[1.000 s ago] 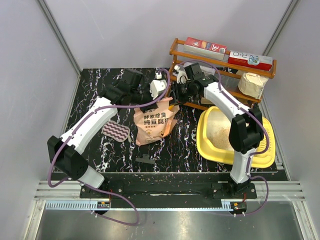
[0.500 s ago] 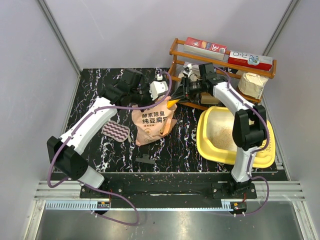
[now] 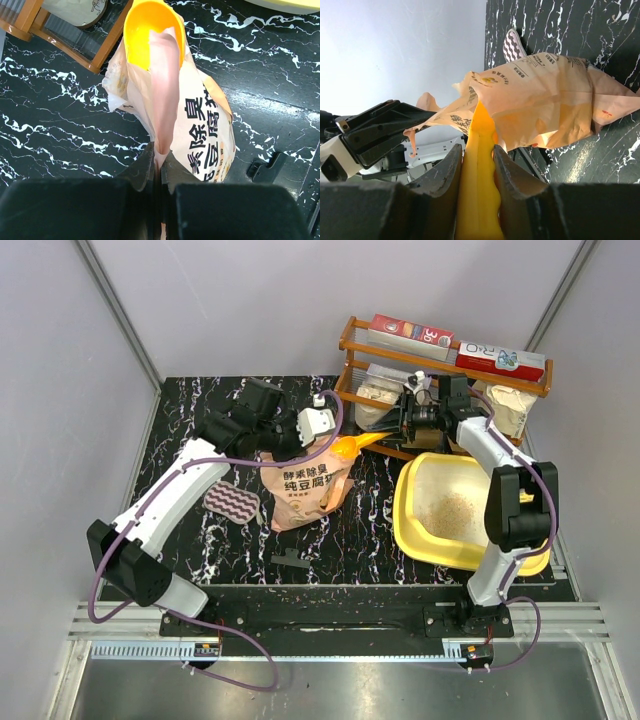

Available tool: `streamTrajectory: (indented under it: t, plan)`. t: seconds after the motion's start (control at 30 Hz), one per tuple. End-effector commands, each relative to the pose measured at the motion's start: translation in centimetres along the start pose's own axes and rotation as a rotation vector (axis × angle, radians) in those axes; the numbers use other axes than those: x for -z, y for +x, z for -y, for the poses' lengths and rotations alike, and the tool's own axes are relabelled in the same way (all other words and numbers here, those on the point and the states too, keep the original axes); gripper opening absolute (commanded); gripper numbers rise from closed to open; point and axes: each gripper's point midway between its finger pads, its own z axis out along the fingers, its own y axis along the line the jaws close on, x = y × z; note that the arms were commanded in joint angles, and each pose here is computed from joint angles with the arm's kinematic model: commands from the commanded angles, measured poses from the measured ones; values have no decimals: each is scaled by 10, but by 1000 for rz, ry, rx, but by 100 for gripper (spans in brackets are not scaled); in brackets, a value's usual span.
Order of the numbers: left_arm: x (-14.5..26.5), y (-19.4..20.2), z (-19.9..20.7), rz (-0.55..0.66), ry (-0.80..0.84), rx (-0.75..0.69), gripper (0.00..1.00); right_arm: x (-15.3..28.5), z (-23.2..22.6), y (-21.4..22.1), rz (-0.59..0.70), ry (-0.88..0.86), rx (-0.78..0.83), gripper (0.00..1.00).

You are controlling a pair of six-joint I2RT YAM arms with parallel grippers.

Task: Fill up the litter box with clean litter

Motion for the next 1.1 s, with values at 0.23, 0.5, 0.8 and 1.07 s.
streamTrajectory:
  t: [0.23, 0.5, 0.8, 1.07]
  plan:
    - [33, -40, -12, 131, -81, -105, 0, 15, -34, 3, -13, -288, 41, 0]
    - [37, -40, -11, 130, -84, -141, 0, 24, -15, -2, 7, -290, -8, 0]
    - [44, -46, -8, 158, -78, -150, 0, 20, 6, -11, 87, -248, -66, 0]
    - [47, -45, -8, 157, -88, -175, 0, 20, 12, -13, 72, -252, -70, 0]
